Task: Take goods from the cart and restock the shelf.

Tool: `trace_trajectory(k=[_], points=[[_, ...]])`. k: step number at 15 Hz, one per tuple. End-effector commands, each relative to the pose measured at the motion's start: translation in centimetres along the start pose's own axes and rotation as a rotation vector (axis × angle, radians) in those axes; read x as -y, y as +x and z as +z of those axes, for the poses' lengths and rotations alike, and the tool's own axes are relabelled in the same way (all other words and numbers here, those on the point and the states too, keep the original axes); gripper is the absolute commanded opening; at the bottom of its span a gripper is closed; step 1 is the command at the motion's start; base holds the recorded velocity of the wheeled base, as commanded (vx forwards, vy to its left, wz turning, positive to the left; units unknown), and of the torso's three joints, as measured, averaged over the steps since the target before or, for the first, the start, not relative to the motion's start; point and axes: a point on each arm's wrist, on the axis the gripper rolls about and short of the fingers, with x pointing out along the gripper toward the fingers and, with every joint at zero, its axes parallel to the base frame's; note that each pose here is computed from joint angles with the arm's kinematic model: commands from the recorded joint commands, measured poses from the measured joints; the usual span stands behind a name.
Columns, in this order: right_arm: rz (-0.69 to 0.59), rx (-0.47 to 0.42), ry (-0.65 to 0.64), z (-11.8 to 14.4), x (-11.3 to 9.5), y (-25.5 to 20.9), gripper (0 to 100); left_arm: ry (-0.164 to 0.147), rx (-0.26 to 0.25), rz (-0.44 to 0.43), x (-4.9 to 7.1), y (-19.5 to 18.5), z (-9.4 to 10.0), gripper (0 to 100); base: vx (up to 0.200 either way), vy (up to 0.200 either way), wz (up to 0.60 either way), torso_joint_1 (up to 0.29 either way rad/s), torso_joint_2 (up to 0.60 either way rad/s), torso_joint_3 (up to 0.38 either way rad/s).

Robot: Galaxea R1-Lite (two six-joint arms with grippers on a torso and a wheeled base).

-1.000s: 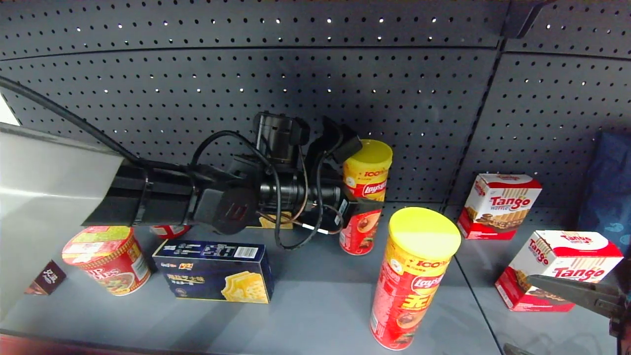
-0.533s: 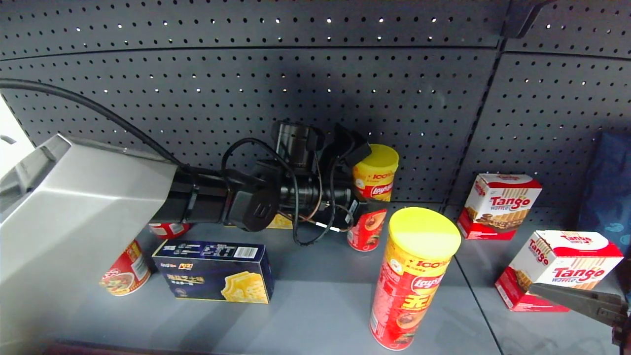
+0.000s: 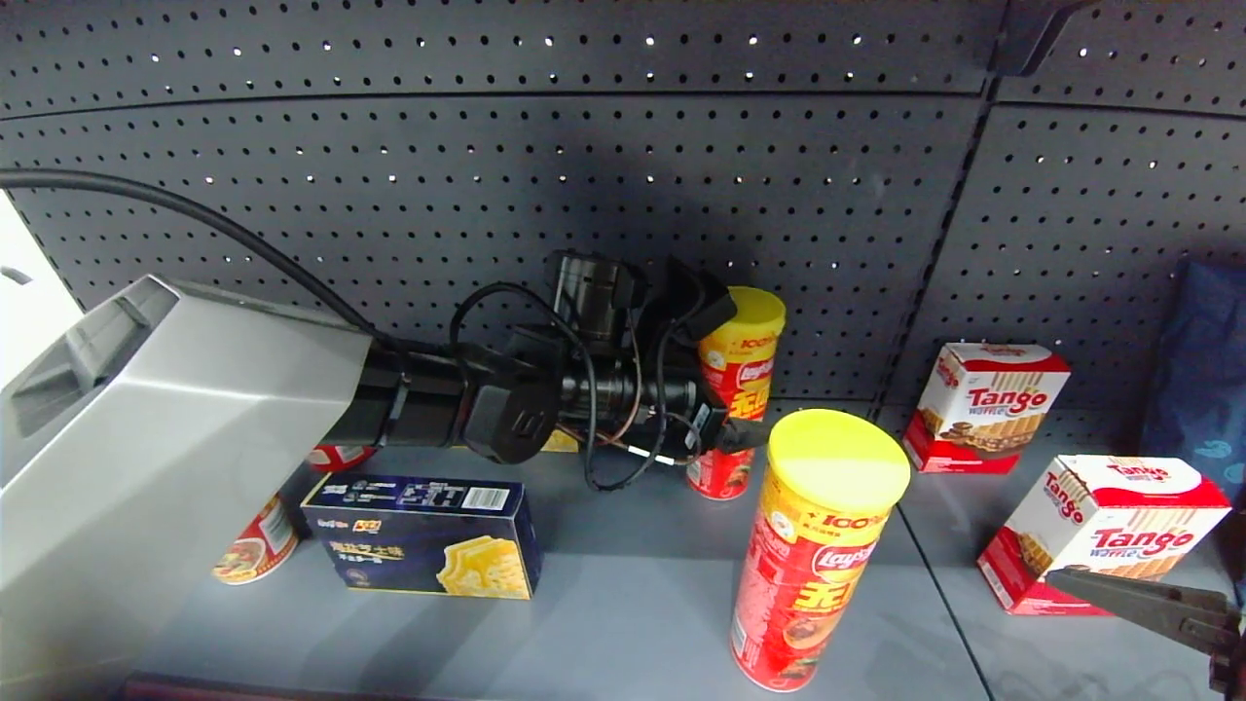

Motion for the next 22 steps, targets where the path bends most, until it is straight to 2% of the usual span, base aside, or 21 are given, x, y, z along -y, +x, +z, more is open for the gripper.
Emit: trace_trajectory(k=[1,3,7,9,11,12,14,15,16,17,18,21,22], points=[[0.001,-0.004,0.0,-0.1,0.0,0.0,100,-0.001,-0.001,-0.001,0.0,-0.1,0.0,100,0.0,0.0,0.0,0.0,0.0,0.0],[-0.001,-0.019,-0.001,-0.5,0.0,0.0,100,-0.003,-0.004,0.001,0.4,-0.8,0.2,100,0.0,0.0,0.0,0.0,0.0,0.0],[-0.024,-0.036,0.004,-0.9,0.2,0.1,100,-0.023,-0.036,0.035,1.9,-5.3,0.6,100,0.0,0.0,0.0,0.0,0.0,0.0],[-0.007,-0.037,0.051,-0.6,0.2,0.5,100,-0.037,-0.07,0.096,3.4,-7.7,0.6,100,0.0,0.0,0.0,0.0,0.0,0.0],[-0.024,-0.045,0.065,-0.2,0.3,1.0,100,-0.037,-0.085,0.153,4.5,-9.2,1.0,100,0.0,0.0,0.0,0.0,0.0,0.0],[-0.036,-0.052,0.064,-0.2,0.4,1.1,100,-0.034,-0.089,0.186,4.8,-9.6,1.2,100,0.0,0.0,0.0,0.0,0.0,0.0],[-0.093,-0.078,0.064,-0.4,0.6,1.7,100,-0.021,-0.119,0.323,5.0,-9.9,1.5,100,0.0,0.0,0.0,0.0,0.0,0.0],[-0.093,-0.078,0.064,-0.4,0.6,1.7,100,-0.021,-0.119,0.323,5.0,-9.9,1.5,100,0.0,0.0,0.0,0.0,0.0,0.0],[-0.167,-0.111,0.068,-0.4,1.1,2.6,100,-0.012,-0.131,0.407,6.0,-9.8,2.1,100,0.0,0.0,0.0,0.0,0.0,0.0],[-0.175,-0.116,0.066,-0.4,1.1,2.8,100,-0.014,-0.131,0.415,6.2,-9.9,2.2,100,0.0,0.0,0.0,0.0,0.0,0.0],[-0.196,-0.141,0.056,-0.6,1.1,3.1,100,-0.015,-0.129,0.414,6.9,-10.3,2.3,100,0.0,0.0,0.0,0.0,0.0,0.0],[-0.238,-0.227,0.026,-1.5,1.2,4.6,100,-0.016,-0.151,0.456,7.9,-11.5,1.6,100,0.0,0.0,0.0,0.0,0.0,0.0],[-0.24,-0.232,0.025,-1.6,1.3,4.7,100,-0.017,-0.154,0.462,7.9,-11.8,1.6,100,0.0,0.0,0.0,0.0,0.0,0.0]])
